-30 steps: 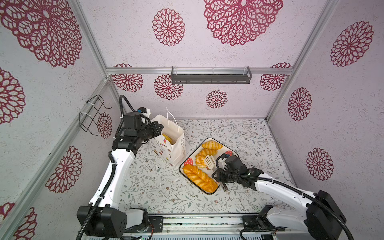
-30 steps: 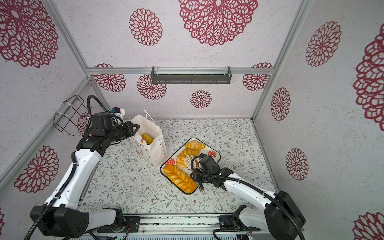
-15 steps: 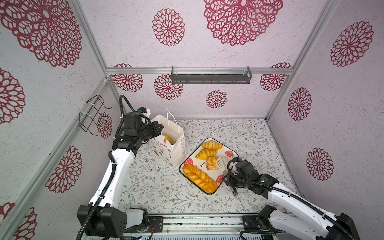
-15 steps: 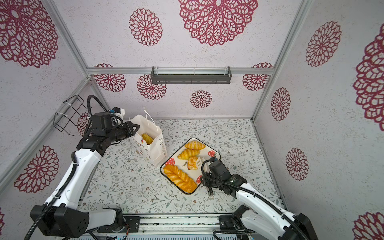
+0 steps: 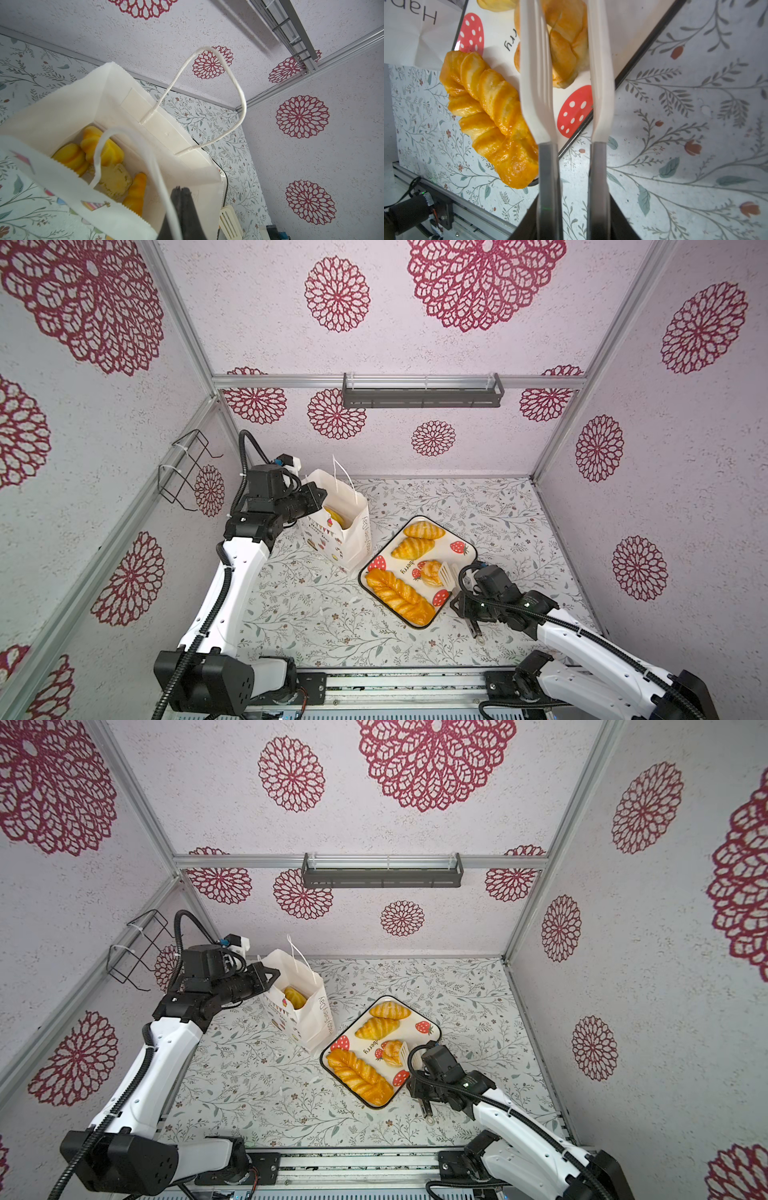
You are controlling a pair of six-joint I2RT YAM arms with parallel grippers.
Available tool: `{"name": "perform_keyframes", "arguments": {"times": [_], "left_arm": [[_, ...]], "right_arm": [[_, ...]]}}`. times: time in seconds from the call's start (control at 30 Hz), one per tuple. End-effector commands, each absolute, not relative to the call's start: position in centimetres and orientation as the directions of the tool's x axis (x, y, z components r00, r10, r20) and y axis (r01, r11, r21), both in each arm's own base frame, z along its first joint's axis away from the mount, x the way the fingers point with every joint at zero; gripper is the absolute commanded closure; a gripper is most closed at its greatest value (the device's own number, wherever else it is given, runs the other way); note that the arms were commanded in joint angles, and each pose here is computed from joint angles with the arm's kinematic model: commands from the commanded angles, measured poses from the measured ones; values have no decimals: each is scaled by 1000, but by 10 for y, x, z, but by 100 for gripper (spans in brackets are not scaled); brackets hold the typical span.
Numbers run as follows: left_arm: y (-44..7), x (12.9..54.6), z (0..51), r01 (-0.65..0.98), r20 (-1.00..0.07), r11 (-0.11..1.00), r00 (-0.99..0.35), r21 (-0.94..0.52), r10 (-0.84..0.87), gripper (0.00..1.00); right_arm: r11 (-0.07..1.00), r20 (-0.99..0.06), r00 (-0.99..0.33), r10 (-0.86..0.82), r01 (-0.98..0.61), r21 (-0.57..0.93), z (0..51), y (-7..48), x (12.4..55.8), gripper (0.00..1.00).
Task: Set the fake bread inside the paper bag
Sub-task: 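Close the right tongs on the round knotted bun beside the loaf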
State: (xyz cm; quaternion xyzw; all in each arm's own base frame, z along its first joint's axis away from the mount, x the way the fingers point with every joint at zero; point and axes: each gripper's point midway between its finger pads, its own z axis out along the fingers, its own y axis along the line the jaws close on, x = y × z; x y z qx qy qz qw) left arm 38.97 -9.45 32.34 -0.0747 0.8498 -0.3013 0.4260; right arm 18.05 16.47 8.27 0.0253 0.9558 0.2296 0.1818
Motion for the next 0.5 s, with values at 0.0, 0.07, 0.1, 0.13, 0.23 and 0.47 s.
{"name": "perform_keyframes", "arguments": {"times": [0.0, 0.07, 0.1, 0.13, 0.23, 0.47], "left_arm": [[-93, 390, 329, 143, -692, 804, -608, -577, -389, 100], [-93, 389, 329, 142, -693, 805, -607, -576, -389, 100], [-92, 389, 329, 141, -695, 806, -605, -574, -389, 100], [-92, 389, 328, 139, -693, 806, -607, -575, -389, 100], [-93, 390, 328, 140, -692, 806, -608, -576, -389, 100], [-92, 390, 328, 140, -696, 808, -604, -572, -388, 100]], "right_arm": [[897, -369, -918, 148, -32, 441, 91, 162, 189, 67], [900, -377, -915, 142, -39, 433, 95, 161, 189, 64], [900, -383, -913, 140, -44, 434, 99, 162, 190, 63], [898, -390, -911, 135, -54, 437, 103, 163, 191, 62], [897, -411, -903, 122, -76, 435, 116, 164, 193, 59], [900, -422, -903, 80, -117, 420, 129, 170, 198, 48]]}}
